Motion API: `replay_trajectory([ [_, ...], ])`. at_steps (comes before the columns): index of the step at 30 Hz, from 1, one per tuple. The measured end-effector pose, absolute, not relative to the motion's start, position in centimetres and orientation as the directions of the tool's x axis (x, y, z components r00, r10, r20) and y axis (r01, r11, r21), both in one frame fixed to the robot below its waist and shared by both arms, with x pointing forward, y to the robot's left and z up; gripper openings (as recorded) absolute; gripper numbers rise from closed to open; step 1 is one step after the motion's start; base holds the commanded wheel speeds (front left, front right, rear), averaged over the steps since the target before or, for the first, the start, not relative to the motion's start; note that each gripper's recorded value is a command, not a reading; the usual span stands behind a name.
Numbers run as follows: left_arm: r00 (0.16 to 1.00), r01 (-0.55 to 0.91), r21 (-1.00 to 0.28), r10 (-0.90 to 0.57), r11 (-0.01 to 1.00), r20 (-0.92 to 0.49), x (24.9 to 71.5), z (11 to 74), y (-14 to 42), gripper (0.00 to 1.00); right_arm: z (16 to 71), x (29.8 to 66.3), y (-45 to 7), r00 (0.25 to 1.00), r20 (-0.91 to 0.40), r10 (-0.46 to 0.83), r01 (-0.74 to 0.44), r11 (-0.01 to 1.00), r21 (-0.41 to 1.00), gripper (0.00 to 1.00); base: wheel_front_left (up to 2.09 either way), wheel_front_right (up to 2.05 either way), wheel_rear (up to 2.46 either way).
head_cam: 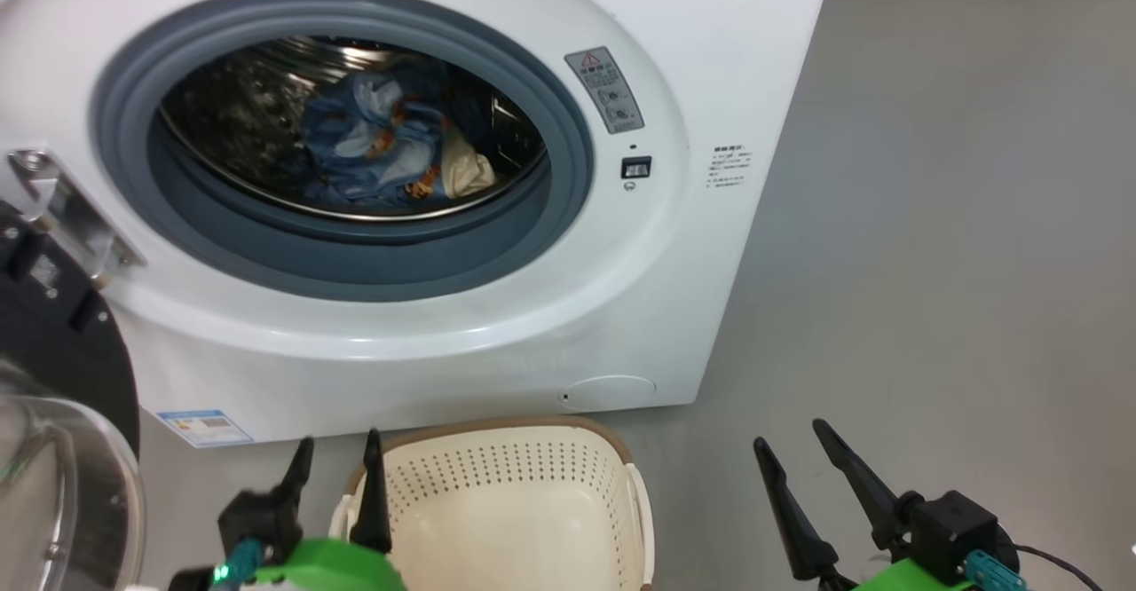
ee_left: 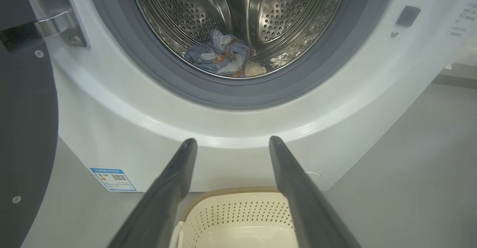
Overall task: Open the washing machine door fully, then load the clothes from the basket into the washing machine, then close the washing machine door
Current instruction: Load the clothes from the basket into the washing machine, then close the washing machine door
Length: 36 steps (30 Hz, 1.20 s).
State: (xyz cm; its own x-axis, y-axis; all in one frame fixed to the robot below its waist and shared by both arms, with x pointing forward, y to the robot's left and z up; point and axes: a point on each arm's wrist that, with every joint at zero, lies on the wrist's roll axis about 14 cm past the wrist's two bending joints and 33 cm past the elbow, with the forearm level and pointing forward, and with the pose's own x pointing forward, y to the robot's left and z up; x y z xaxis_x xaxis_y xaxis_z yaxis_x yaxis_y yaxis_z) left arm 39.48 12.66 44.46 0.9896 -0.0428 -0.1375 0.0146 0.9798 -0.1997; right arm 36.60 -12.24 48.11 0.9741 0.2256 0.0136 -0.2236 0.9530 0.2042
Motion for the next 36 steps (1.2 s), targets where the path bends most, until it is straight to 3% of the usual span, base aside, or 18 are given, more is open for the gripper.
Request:
replay_trajectory([
  [20, 0.996, -0.068, -0.201, 0.053, 0.977, -0.076, 32.5, 46.3, 16.4, 1.0, 49.2, 33.8, -15.0, 0.986, 0.043, 0.162, -0.167, 0.972, 0.165, 1.0, 0.0, 0.0, 0.0],
  [36, 0.998, -0.041, -0.212, 0.03, 0.977, -0.055, 32.2, 46.9, 15.9, 1.0, 49.2, 32.9, -16.1, 0.991, 0.043, 0.125, -0.131, 0.978, 0.162, 1.0, 0.0, 0.0, 0.0],
])
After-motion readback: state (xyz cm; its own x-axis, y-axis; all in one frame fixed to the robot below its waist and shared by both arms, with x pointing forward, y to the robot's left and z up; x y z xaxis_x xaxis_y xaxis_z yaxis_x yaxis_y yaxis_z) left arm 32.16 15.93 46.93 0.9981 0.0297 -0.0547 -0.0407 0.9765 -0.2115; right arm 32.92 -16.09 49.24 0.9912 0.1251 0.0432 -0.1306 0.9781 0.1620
